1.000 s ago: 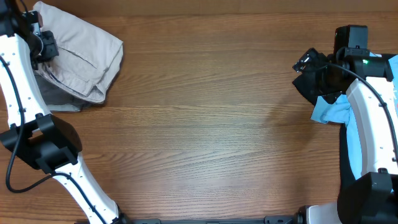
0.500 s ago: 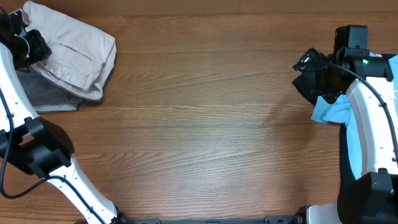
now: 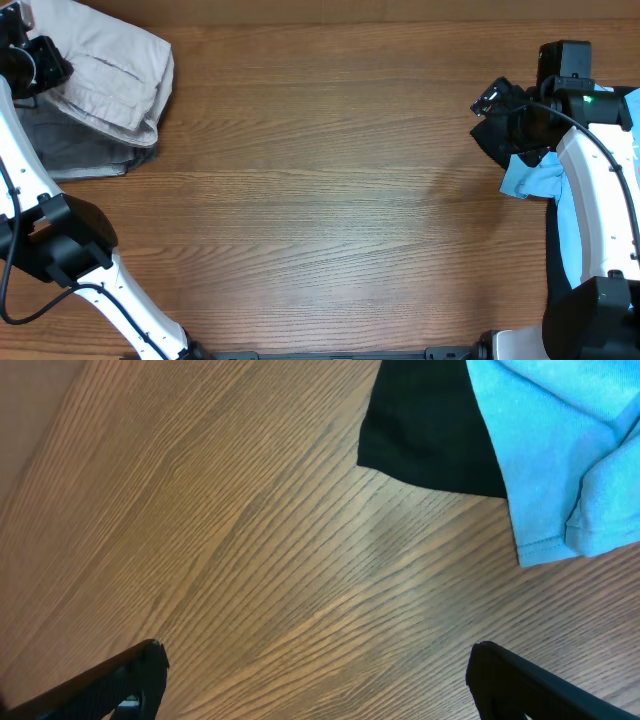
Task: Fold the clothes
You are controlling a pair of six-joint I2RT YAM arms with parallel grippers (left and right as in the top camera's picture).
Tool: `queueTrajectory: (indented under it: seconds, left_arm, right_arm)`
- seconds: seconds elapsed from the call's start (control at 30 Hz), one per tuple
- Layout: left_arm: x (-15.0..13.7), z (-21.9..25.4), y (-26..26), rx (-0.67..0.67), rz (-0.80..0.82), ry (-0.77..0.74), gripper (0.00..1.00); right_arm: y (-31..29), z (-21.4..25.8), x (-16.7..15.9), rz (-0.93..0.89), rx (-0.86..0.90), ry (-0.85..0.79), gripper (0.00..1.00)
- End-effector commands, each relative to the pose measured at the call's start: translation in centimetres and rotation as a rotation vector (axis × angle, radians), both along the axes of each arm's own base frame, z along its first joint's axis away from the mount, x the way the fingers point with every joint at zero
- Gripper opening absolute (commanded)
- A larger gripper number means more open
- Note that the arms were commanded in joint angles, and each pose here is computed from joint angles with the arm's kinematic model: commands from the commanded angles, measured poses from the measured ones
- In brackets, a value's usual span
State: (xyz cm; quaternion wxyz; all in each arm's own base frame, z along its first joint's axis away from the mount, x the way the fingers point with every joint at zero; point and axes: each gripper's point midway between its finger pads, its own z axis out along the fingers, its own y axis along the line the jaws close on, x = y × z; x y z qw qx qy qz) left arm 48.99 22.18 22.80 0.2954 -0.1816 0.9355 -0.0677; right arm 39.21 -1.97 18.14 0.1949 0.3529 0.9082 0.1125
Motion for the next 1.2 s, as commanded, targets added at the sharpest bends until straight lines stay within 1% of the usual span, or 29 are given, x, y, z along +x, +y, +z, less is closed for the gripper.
queueTrajectory:
  seconds: [0.0, 0.13, 0.23, 0.27, 0.37, 0.4, 0.43, 0.47, 0.53, 0.57, 0.63, 0.73, 0.77, 0.83, 0.87, 0.9, 0.93, 0.97, 1.0, 1.03, 1.07, 1.17]
  left_arm:
    - [-1.3, 2.6, 2.5, 0.117, 0.093, -0.009, 0.08]
    - [-2.3, -0.1, 4.2, 0.176, 0.151, 0.091, 0.10]
    - [-2.6, -2.6, 5.2, 0.200, 0.177, 0.148, 0.11]
    - [-2.8, -3.4, 5.7, 0.210, 0.190, 0.165, 0.12]
    - [-3.1, -5.1, 7.0, 0.227, 0.222, 0.191, 0.22]
    - [-3.3, -5.5, 7.5, 0.227, 0.243, 0.196, 0.29]
    - [-3.6, -5.8, 8.0, 0.225, 0.266, 0.200, 0.41]
    - [-3.8, -5.8, 8.3, 0.221, 0.285, 0.201, 0.63]
    - [-4.3, -5.6, 9.2, 0.201, 0.339, 0.190, 0.97]
    - [-4.7, -5.2, 9.9, 0.185, 0.387, 0.177, 1.00]
    - [-5.2, -4.5, 10.4, 0.156, 0.421, 0.156, 1.00]
    - [-5.1, -3.2, 9.8, 0.046, 0.379, 0.079, 1.00]
    - [-4.6, -2.8, 8.9, -0.015, 0.331, 0.041, 1.00]
    - [-3.4, -2.1, 6.4, -0.154, 0.215, -0.036, 0.92]
    - [-2.9, -1.8, 5.0, -0.226, 0.159, -0.065, 0.85]
    - [-2.7, -1.6, 4.0, -0.270, 0.123, -0.081, 0.75]
    - [-2.5, -1.7, 3.0, -0.304, 0.090, -0.089, 0.51]
    - [-2.3, -1.9, 2.1, -0.330, 0.063, -0.088, 0.30]
    - [-2.2, -2.3, 1.4, -0.348, 0.052, -0.077, 0.15]
    - [-2.1, -2.9, 0.6, -0.357, 0.037, -0.058, 0.09]
    - [-2.0, -3.6, -0.2, -0.360, 0.016, -0.044, 0.08]
    - [-1.5, -6.2, -2.6, -0.374, -0.044, 0.001, 0.07]
  right_arm:
    - [-0.3, 0.2, 0.1, -0.003, -0.011, -0.008, 1.00]
    - [-0.3, 0.2, 0.1, -0.003, -0.012, -0.008, 1.00]
    - [-0.3, 0.2, 0.1, -0.003, -0.012, -0.008, 1.00]
    - [-0.3, 0.2, 0.1, -0.003, -0.012, -0.008, 1.00]
    - [-0.3, 0.2, 0.1, -0.003, -0.012, -0.008, 1.00]
    - [-0.3, 0.2, 0.1, -0.003, -0.012, -0.008, 1.00]
    - [-0.3, 0.2, 0.1, -0.003, -0.012, -0.008, 1.00]
    - [-0.3, 0.2, 0.1, -0.003, -0.012, -0.008, 1.00]
    - [-0.3, 0.2, 0.1, -0.003, -0.012, -0.008, 1.00]
    - [-0.3, 0.2, 0.1, -0.003, -0.011, -0.008, 1.00]
    - [-0.3, 0.2, 0.1, -0.003, -0.012, -0.008, 1.00]
    - [-0.3, 0.2, 0.1, -0.003, -0.012, -0.008, 1.00]
    - [-0.3, 0.2, 0.1, -0.003, -0.012, -0.008, 1.00]
    - [-0.3, 0.2, 0.1, -0.003, -0.011, -0.008, 1.00]
    - [-0.3, 0.2, 0.1, -0.003, -0.012, -0.008, 1.00]
    - [-0.3, 0.2, 0.1, -0.003, -0.012, -0.008, 1.00]
    - [-0.3, 0.2, 0.1, -0.003, -0.012, -0.008, 1.00]
    - [-0.3, 0.2, 0.1, -0.003, -0.012, -0.008, 1.00]
    - [-0.3, 0.2, 0.1, -0.003, -0.012, -0.008, 1.00]
    - [-0.3, 0.2, 0.1, -0.003, -0.011, -0.008, 1.00]
    - [-0.3, 0.2, 0.1, -0.003, -0.012, -0.008, 1.00]
    - [-0.3, 0.2, 0.1, -0.003, -0.012, -0.008, 1.00]
